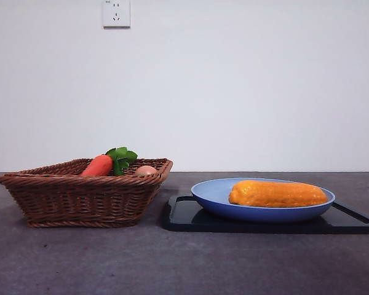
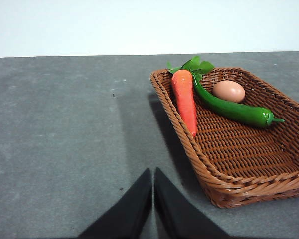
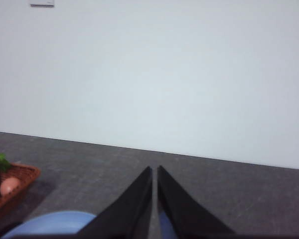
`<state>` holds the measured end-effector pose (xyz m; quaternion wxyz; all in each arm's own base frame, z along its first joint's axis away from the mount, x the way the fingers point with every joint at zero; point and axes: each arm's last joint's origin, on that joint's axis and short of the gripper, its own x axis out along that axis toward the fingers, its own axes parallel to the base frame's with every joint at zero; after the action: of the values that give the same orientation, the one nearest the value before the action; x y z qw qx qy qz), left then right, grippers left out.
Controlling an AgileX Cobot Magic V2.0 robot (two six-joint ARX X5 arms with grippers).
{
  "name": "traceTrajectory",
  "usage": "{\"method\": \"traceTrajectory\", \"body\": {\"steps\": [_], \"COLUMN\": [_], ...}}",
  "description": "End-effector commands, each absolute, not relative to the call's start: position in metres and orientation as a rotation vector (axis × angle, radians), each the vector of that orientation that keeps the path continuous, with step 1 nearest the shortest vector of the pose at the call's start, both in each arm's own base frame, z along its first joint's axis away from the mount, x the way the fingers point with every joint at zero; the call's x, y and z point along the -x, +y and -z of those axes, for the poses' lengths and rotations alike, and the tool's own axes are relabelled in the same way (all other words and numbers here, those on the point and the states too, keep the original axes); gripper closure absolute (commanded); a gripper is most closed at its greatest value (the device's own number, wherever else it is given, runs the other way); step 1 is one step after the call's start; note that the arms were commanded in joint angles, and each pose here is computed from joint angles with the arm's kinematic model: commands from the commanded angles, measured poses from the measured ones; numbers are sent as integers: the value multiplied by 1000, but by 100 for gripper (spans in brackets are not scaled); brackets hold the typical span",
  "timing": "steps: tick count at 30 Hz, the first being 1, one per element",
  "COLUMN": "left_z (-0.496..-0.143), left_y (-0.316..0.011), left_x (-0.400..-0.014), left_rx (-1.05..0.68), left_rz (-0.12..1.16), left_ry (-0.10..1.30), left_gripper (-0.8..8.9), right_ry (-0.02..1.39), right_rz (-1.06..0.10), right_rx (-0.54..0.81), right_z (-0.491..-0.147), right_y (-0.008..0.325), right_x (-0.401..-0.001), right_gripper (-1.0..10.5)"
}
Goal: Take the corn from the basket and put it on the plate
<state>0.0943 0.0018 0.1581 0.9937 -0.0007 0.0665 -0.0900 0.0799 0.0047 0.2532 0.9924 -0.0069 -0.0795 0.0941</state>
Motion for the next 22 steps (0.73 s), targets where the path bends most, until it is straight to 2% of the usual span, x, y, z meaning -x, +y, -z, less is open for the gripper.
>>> {"method": "traceTrajectory", "body": {"steps": [1,11,22], "left_z": [-150,-150,-150], "left_y": [2,2,2], "left_x": [-96,-96,-96], "left_rx": [13,13,13], "left_rz": [176,176,176], "left_ry": [153,152,153], "left_gripper": [806,806,806], "right_ry": [-183,-71,39], "right_rz": [-183,-133,-104], "right_rx": [-7,-36,-44], "right_z": [-229,-173,-162], "right_y": [4,3,1], "right_x": [-84,-97,-97], "right_gripper": [944,944,944]}}
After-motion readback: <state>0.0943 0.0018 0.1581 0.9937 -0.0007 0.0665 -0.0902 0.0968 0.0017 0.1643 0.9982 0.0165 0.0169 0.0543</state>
